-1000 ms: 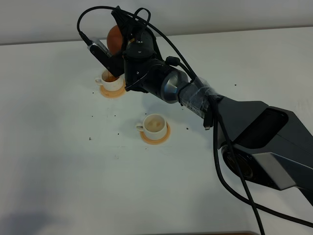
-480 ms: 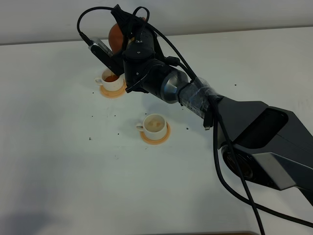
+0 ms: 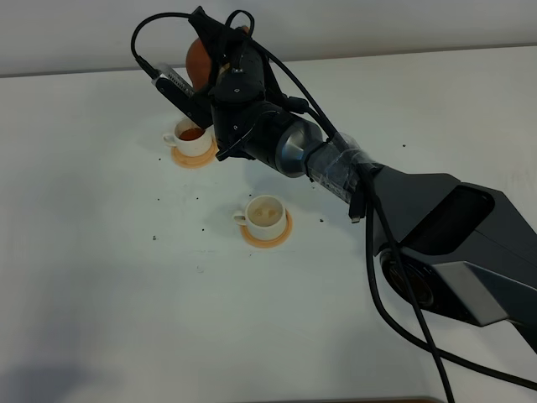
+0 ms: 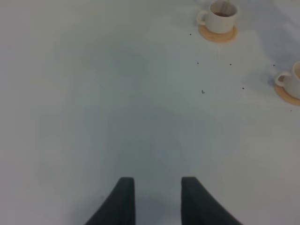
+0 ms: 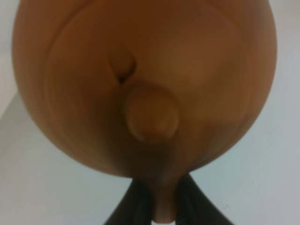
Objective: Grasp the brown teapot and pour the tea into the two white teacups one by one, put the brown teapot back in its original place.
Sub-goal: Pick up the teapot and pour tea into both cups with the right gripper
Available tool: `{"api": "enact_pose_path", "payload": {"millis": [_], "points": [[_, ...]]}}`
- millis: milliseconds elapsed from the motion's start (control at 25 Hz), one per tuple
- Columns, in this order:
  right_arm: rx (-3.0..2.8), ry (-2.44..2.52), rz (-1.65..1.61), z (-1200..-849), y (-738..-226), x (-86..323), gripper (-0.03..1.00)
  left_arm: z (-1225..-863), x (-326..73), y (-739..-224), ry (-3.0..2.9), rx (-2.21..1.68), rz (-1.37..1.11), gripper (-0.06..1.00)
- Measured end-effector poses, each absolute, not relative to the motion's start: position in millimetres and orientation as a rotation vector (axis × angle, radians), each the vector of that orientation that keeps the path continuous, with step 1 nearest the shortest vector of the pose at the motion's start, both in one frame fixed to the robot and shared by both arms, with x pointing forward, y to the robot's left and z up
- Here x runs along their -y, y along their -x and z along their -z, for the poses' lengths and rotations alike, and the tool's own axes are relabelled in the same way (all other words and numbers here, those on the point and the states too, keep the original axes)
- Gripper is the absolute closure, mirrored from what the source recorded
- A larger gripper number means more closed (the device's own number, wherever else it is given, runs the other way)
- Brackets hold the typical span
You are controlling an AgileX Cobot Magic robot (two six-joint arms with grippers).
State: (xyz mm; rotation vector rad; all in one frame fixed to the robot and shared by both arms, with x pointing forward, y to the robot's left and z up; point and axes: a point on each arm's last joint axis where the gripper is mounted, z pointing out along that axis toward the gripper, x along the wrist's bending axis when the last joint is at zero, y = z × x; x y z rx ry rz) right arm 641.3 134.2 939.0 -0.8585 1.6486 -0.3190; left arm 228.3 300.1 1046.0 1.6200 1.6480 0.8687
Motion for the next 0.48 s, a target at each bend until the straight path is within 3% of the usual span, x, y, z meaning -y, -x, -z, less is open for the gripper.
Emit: {"api": "enact_pose_path", "payload": {"millis": [480], "points": [[-1.596, 0.889, 0.339, -941.9, -641.2, -136.2, 0.87, -1046.0, -300.1, -228.3, -1.62, -1.648, -0.869, 0.7]]}}
